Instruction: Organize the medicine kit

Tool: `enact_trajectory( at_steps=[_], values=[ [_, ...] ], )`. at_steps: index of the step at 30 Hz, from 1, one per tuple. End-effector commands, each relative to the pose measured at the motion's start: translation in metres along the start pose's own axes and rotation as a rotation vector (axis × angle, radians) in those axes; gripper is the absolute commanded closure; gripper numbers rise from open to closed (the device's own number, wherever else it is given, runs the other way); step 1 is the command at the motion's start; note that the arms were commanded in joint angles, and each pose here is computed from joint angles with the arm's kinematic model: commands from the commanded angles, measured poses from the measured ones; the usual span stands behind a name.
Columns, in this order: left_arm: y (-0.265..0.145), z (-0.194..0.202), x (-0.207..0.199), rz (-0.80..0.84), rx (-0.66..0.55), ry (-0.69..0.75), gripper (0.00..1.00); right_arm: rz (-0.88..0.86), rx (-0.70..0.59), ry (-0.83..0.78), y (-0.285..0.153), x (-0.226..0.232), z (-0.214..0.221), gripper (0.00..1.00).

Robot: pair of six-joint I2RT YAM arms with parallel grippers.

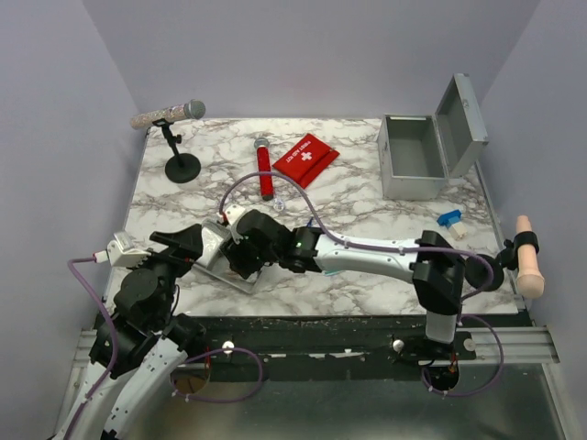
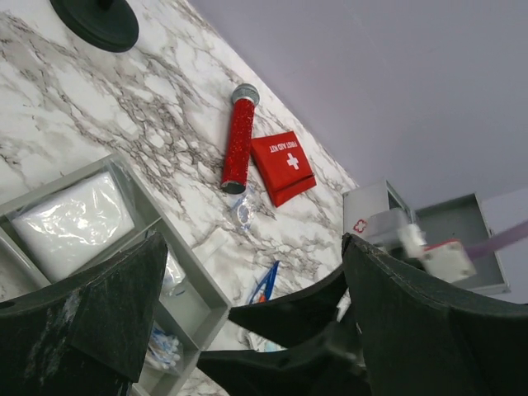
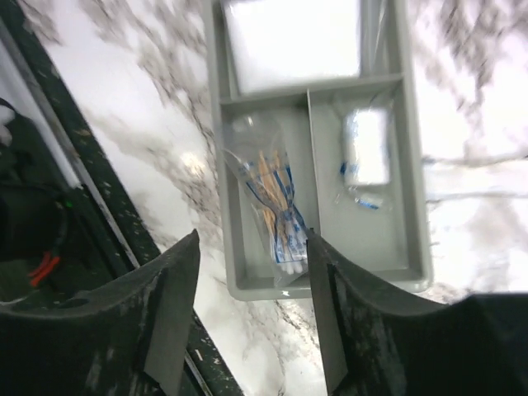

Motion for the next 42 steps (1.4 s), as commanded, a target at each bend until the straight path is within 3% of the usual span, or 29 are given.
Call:
enact_trajectory(
  at_steps=[1, 5, 9, 13, 17, 25, 34, 42],
  values=[
    [0.002, -0.003, -0.011, 0.026, 0.000, 0.001, 0.05, 0.053, -0.146, 0.045, -0.032, -0.022, -0.042, 0.33],
    [0.010, 0.010, -0.013, 0.032, 0.037, 0.017, 0.04, 0.193, -0.179, 0.206, -0.062, -0.098, -0.047, 0.31],
    [0.031, 0.047, -0.018, 0.047, 0.144, 0.017, 0.04, 0.328, -0.201, 0.498, -0.086, -0.199, -0.028, 0.31],
    [0.045, 0.072, -0.025, 0.044, 0.234, 0.045, 0.04, 0.415, -0.205, 0.662, -0.085, -0.261, -0.016, 0.32],
    [0.048, 0.071, -0.028, 0.039, 0.234, 0.075, 0.04, 0.482, -0.203, 0.755, -0.067, -0.309, -0.013, 0.32],
    [0.049, 0.074, -0.017, 0.020, 0.227, 0.092, 0.04, 0.414, -0.233, 0.934, -0.014, -0.361, -0.022, 0.31],
    [0.059, 0.082, -0.020, 0.011, 0.246, 0.138, 0.03, 0.425, -0.241, 0.930, 0.014, -0.391, -0.027, 0.31],
    [0.061, 0.088, -0.013, -0.008, 0.258, 0.144, 0.04, 0.428, -0.110, 1.003, 0.044, -0.396, 0.001, 0.32]
  ],
)
Point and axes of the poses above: each gripper's point midway between its finger pads, its own y axis out along the fingers, its own x axis along the line the jaws close on, z = x × y, the point moved 1 cm from there along -y, back along the fingers, and after that the axes turned 2 degrees about -y, right-handed, at the moved point
